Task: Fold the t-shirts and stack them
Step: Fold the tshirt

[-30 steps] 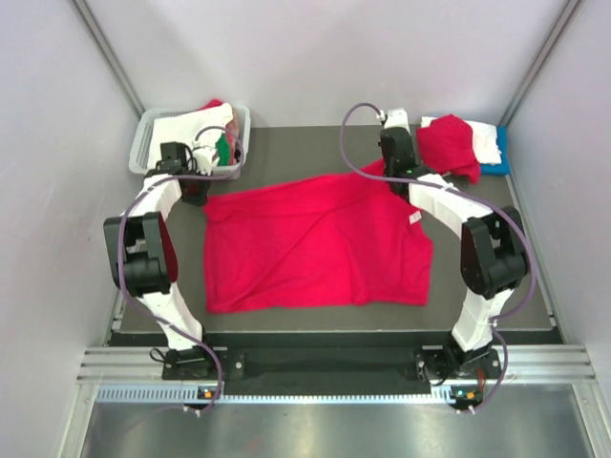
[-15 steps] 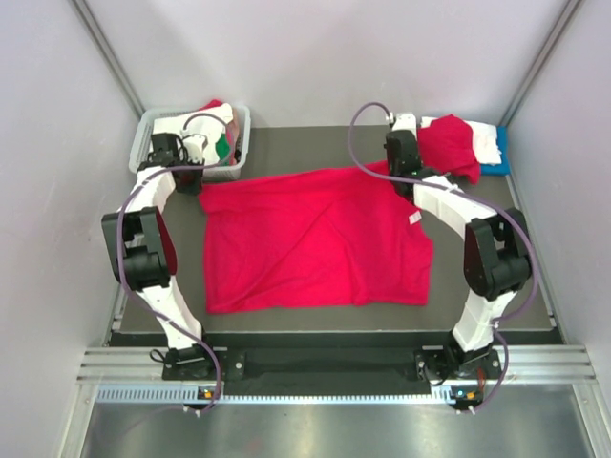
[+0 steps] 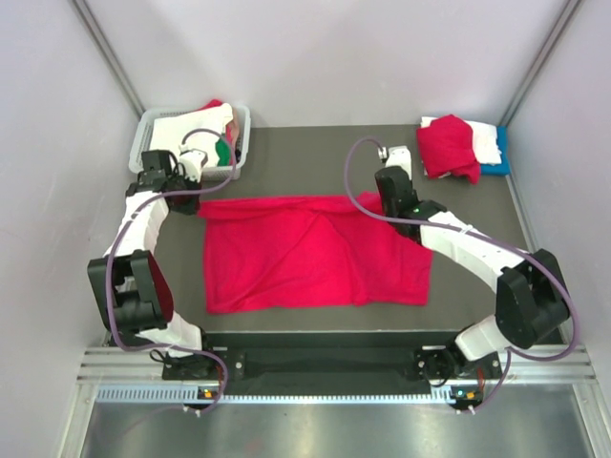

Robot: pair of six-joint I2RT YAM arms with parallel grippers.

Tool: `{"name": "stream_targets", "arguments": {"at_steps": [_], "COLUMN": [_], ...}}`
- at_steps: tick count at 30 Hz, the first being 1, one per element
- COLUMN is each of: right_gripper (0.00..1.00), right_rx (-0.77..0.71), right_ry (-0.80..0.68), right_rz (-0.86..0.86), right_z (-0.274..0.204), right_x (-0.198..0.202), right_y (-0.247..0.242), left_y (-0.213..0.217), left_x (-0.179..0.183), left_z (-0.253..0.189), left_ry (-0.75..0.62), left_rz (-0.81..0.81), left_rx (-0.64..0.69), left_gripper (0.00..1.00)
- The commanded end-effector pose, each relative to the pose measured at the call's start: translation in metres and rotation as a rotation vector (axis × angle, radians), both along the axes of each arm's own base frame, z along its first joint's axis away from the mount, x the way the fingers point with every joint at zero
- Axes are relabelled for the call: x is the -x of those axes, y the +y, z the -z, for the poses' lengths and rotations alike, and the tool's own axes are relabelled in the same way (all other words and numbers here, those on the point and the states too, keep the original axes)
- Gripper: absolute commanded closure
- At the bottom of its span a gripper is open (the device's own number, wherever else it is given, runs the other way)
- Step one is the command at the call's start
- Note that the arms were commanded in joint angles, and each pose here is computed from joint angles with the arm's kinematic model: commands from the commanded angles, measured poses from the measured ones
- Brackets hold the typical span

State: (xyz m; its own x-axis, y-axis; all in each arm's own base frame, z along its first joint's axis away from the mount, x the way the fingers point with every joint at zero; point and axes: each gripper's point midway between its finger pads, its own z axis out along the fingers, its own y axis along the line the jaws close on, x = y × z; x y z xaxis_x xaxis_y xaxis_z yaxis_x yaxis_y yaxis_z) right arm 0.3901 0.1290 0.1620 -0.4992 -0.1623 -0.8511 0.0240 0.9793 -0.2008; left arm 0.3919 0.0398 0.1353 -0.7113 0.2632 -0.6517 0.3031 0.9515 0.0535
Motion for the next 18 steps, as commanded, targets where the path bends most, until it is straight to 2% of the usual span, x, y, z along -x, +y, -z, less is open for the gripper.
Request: {"name": "stream_targets", "arguments": {"at_steps": [1, 4, 6, 7, 10, 11, 12, 18], "right_gripper": [1.00, 1.00, 0.74, 0.69, 0.68, 0.59, 0.58, 0.57], "right_rx": [-0.007, 0.007, 0.016, 0.026, 0.018, 0.009, 0.002, -0.060], "right_ry": [0.039, 0.081, 0.094, 0.108, 0.084, 0.070, 0.047, -0.077], "right_rz": [0.064, 0.082, 0.105, 0.110, 0.133, 0.151, 0.167, 0.173], "right_z": [0.004, 0.016, 0.019, 0.021, 0.011, 0.005, -0.004, -0.057], "right_x": [0.020, 0.027, 0.029, 0.031, 0.031, 0.030, 0.028, 0.004], "right_y": [-0.007, -0.009, -0.012, -0.014, -0.018, -0.019, -0.021, -0.016], "left_y": [-0.005, -0.008, -0.009, -0.010, -0.011, -0.011, -0.011, -0.019], "left_x": [0.009, 0.014, 0.017, 0.019, 0.024, 0.026, 0.026, 0.026], "left_z": [-0.023, -0.033, -0.038, -0.038, -0.037, -0.037, -0.039, -0.050], "left_ry": [-0.018, -0.027, -0.029, -0.027, -0.006, -0.001, -0.002, -0.014], "left_rz": [0.046, 0.061, 0.069, 0.081, 0.088, 0.093, 0.093, 0.119], "left_rx": [0.008, 0.008, 0.011, 0.008, 0.010, 0.009, 0.010, 0.041], "left_gripper": [1.00, 1.00, 1.00, 1.00, 1.00, 1.00, 1.00, 1.00]}}
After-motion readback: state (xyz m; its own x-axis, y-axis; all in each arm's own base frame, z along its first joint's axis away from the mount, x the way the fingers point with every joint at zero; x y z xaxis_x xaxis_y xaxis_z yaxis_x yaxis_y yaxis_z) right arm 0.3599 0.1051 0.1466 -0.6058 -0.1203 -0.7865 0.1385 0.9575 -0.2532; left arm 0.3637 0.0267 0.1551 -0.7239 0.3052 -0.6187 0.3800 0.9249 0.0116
